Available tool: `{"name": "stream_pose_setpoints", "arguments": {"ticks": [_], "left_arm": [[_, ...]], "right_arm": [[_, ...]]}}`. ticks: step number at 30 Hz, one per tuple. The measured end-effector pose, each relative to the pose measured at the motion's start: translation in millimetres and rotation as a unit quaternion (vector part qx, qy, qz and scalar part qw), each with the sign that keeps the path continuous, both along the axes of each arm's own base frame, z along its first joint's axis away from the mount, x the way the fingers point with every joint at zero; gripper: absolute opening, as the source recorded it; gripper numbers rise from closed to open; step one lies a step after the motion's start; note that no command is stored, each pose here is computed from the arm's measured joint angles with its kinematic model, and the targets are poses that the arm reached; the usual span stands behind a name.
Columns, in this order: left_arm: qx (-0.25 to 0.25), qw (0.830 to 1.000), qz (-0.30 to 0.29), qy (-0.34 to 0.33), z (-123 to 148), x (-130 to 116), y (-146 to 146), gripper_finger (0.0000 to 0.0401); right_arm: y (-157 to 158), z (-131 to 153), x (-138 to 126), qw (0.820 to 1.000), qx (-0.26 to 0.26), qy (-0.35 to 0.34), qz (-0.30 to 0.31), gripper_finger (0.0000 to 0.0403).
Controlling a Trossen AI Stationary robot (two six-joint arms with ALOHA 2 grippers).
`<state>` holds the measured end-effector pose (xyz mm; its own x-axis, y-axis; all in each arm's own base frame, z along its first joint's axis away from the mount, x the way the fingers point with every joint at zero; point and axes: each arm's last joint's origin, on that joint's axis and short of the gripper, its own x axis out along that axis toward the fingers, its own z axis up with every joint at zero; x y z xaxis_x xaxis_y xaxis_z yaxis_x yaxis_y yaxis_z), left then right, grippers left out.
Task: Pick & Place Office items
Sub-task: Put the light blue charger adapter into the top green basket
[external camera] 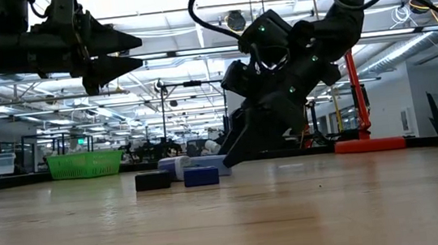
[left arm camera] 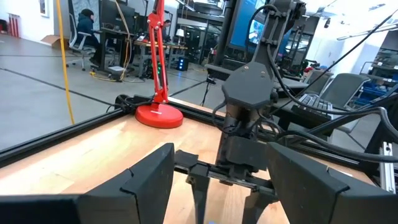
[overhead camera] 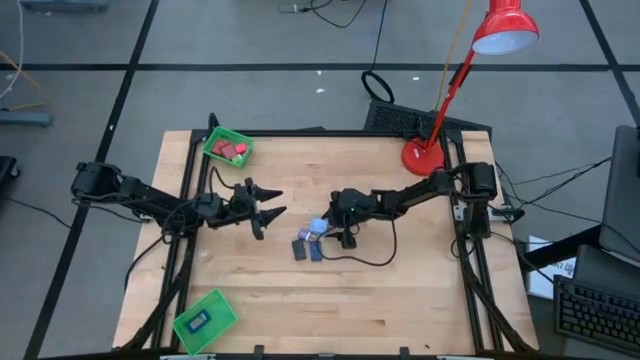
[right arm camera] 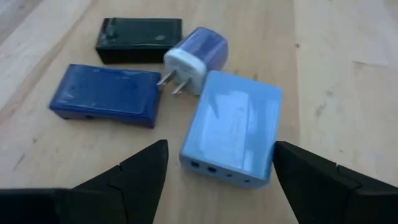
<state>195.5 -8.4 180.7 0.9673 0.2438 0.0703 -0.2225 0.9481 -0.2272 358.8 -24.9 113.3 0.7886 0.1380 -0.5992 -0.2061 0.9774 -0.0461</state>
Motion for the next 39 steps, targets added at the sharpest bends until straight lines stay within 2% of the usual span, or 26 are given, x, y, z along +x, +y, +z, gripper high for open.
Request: {"name": "stream_pose_setpoints", "arguments": {"ticks": [7, 10, 15, 20, 26, 32, 35, 39], "left_arm": [[0.005, 1.000, 0.001, 0.001, 0.0, 0.0, 0.0, 0.0255], [0.013, 1.000, 0.001, 0.003, 0.1, 0.0, 0.1, 0.0255], [0.021, 1.000, 0.003, 0.004, 0.2, 0.0, 0.4, 0.0255], [0.020, 1.000, 0.004, 0.004, 0.2, 0.0, 0.9, 0.0255], [0.004, 1.000, 0.004, 0.000, 0.3, 0.0, 0.9, 0.0255], [-0.017, 1.000, 0.001, -0.005, 0.2, 0.0, 0.8, 0.0255], [-0.030, 0.999, -0.002, 0.024, 0.9, 6.6, -1.3, 0.0255], [-0.019, 0.993, -0.005, 0.120, 8.9, 26.6, -7.2, 0.0255]], "right_arm": [[1.1, 0.0, 0.1, 1.000, 0.008, 0.001, -0.006, 0.0228], [0.3, -0.1, 0.1, 0.999, 0.015, 0.005, -0.029, 0.0206], [-2.3, -0.6, 0.0, 0.998, -0.005, 0.008, -0.067, 0.0183], [-3.1, -0.8, -0.2, 0.997, -0.005, 0.010, -0.082, 0.0174], [-9.3, -0.7, -0.8, 0.986, -0.046, 0.009, -0.162, 0.0177], [-6.6, 15.1, -3.0, 0.991, -0.026, -0.003, -0.134, 0.0174], [-5.3, 28.9, -8.6, 0.993, -0.016, 0.001, -0.120, 0.0174], [-3.4, 55.1, -17.6, 0.995, -0.001, -0.017, -0.101, 0.0178]]}}
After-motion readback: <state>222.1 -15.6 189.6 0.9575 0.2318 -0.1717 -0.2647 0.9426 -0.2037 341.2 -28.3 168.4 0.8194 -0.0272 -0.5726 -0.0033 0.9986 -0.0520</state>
